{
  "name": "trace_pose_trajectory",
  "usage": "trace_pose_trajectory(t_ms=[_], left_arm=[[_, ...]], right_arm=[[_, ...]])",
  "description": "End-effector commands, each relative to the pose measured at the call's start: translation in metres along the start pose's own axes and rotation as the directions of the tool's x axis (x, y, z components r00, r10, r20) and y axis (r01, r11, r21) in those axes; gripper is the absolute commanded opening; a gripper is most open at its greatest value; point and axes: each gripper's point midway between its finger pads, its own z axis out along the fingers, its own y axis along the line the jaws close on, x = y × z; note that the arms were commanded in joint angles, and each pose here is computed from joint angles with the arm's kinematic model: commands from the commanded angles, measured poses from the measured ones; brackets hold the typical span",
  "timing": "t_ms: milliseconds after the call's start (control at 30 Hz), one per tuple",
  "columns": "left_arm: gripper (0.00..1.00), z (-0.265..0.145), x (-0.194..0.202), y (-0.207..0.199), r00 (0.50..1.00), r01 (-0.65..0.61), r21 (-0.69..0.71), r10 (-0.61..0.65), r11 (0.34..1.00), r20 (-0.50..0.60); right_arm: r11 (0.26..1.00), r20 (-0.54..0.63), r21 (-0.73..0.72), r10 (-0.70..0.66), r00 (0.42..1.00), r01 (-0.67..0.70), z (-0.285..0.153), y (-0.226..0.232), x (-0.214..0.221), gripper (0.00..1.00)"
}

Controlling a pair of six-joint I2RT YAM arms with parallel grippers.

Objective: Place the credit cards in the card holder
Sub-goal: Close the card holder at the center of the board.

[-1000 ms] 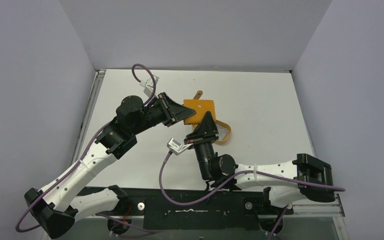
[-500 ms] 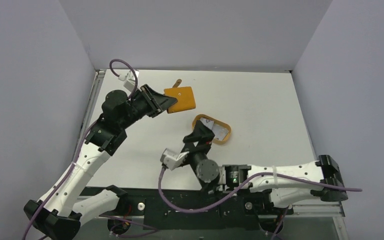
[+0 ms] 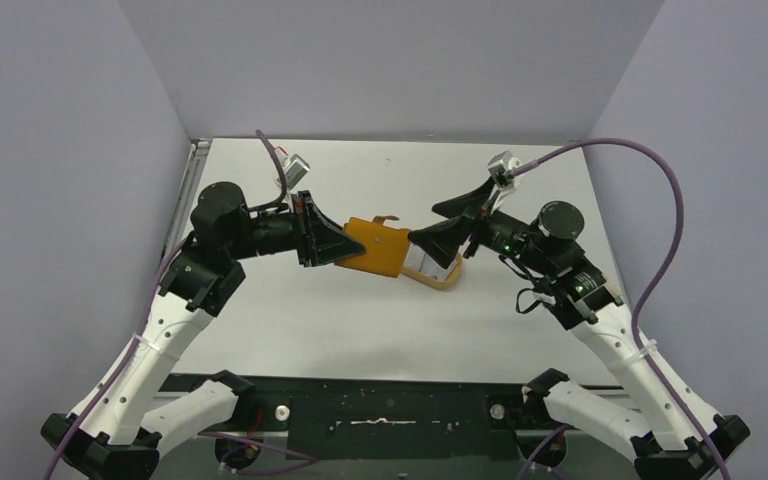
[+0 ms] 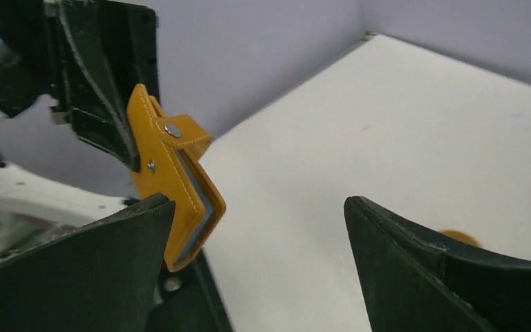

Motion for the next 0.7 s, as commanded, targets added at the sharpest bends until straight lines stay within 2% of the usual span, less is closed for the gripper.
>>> trace_pose_trajectory(t_ms=[0,200,333,433,667], left_arm=[[0.0,-0.013,-0.01,-0.058,0.976,-0.214,0.271,0.218,0.939,0.017],[0.0,-0.01,-0.013,-0.07,0.961,-0.267,0.321,0.275,0.909,0.021],[0.0,-0.005,-0.013,-0.072,0.96,-0.268,0.339,0.281,0.902,0.01],[0.0,-0.004,-0.015,-0.072,0.957,-0.277,0.339,0.289,0.899,0.015],[0.0,-0.002,-0.022,-0.077,0.954,-0.291,0.345,0.3,0.893,0.028]], right_arm=[[0.86,-0.082,-0.397,0.316,0.945,-0.321,-0.003,0.069,-0.005,1.0],[0.773,-0.079,-0.492,0.418,0.905,-0.401,-0.005,0.078,-0.013,0.9],[0.723,-0.093,-0.536,0.462,0.882,-0.435,-0.005,0.083,-0.016,0.72],[0.689,-0.117,-0.56,0.485,0.867,-0.461,-0.005,0.086,-0.017,0.63],[0.677,-0.162,-0.565,0.47,0.868,-0.472,-0.008,0.091,-0.011,0.39]])
